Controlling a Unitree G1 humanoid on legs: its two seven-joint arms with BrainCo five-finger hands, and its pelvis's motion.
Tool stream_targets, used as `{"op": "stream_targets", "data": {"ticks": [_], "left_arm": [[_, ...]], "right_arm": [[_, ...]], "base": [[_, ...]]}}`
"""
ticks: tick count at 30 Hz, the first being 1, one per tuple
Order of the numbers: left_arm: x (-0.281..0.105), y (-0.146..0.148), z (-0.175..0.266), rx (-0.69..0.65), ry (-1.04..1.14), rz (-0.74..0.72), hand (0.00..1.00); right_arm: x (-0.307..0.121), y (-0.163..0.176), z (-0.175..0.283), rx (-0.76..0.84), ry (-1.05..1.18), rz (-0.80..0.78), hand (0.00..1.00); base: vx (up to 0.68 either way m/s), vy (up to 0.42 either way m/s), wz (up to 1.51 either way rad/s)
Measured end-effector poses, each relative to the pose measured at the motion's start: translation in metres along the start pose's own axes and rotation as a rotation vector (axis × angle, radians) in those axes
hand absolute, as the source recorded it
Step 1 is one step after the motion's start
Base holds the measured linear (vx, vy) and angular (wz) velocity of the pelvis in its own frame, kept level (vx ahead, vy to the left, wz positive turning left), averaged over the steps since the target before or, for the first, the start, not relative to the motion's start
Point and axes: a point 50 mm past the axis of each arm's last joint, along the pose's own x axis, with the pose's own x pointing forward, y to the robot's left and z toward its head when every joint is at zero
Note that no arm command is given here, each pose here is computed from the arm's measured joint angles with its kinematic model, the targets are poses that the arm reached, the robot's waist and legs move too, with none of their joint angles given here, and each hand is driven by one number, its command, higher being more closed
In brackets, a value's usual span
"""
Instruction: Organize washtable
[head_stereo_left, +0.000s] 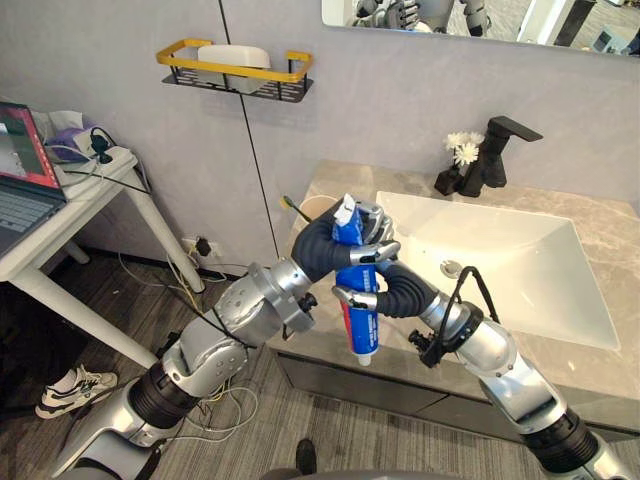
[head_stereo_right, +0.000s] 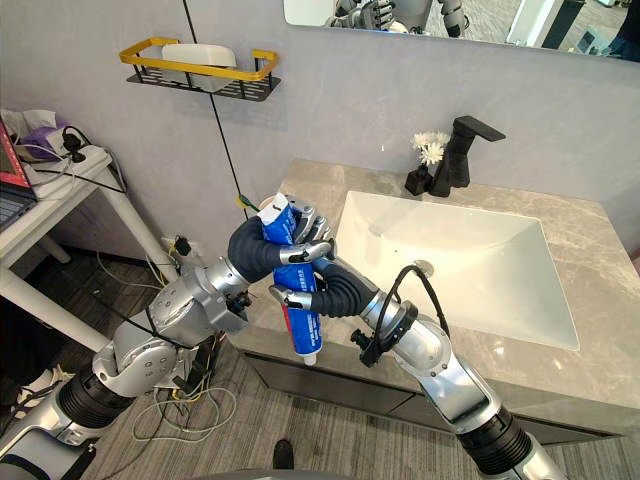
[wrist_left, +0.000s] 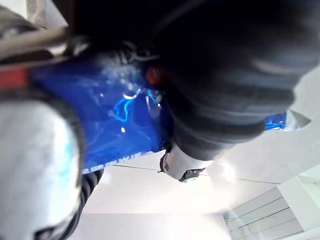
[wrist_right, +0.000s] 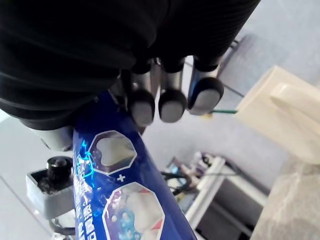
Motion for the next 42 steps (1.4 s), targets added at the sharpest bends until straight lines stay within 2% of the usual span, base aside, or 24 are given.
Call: {"op": "stream_targets", "data": {"ticks": [7, 14, 20, 25, 28, 30, 32, 34, 37, 42], "left_arm": [[0.002, 0.005, 0.011, 0.024, -0.069, 0.021, 1.0], [-0.004, 0.026, 0.029, 0.077, -0.151, 0.118, 1.0], [-0.015, 0.049, 0.046, 0.134, -0.21, 0.238, 1.0], [-0.033, 0.077, 0.078, 0.243, -0.339, 0.421, 1.0], [-0.041, 0.1, 0.114, 0.352, -0.4, 0.532, 1.0], [-0.04, 0.107, 0.158, 0.449, -0.474, 0.552, 1.0], [-0.034, 0.103, 0.188, 0.51, -0.552, 0.531, 1.0], [-0.026, 0.087, 0.232, 0.587, -0.703, 0.479, 1.0], [-0.022, 0.07, 0.258, 0.637, -0.831, 0.427, 1.0], [-0.025, 0.083, 0.257, 0.658, -0.817, 0.506, 1.0]], "right_arm": [[-0.004, -0.015, -0.004, 0.126, 0.004, -0.048, 0.0], [-0.015, -0.047, 0.0, 0.323, -0.078, -0.209, 0.0], [-0.026, -0.069, 0.004, 0.343, -0.12, -0.314, 0.0], [-0.041, -0.08, 0.001, 0.441, -0.169, -0.481, 0.0], [-0.057, -0.075, -0.008, 0.54, -0.158, -0.581, 0.0], [-0.071, -0.061, -0.018, 0.619, -0.112, -0.633, 0.0], [-0.08, -0.047, -0.024, 0.677, -0.073, -0.663, 0.0], [-0.087, -0.024, -0.032, 0.787, -0.032, -0.681, 0.0], [-0.088, -0.001, -0.036, 0.889, -0.008, -0.686, 0.0], [-0.091, 0.016, -0.037, 0.962, 0.012, -0.687, 0.0]], "base": [[0.0, 0.0, 0.0], [0.0, 0.0, -0.01], [0.0, 0.007, -0.11], [0.0, 0.013, -0.09], [0.01, 0.011, -0.17], [0.04, 0.018, -0.08], [0.04, 0.012, -0.06], [0.04, 0.009, -0.11], [0.02, 0.005, -0.06], [0.02, 0.001, -0.02]]}}
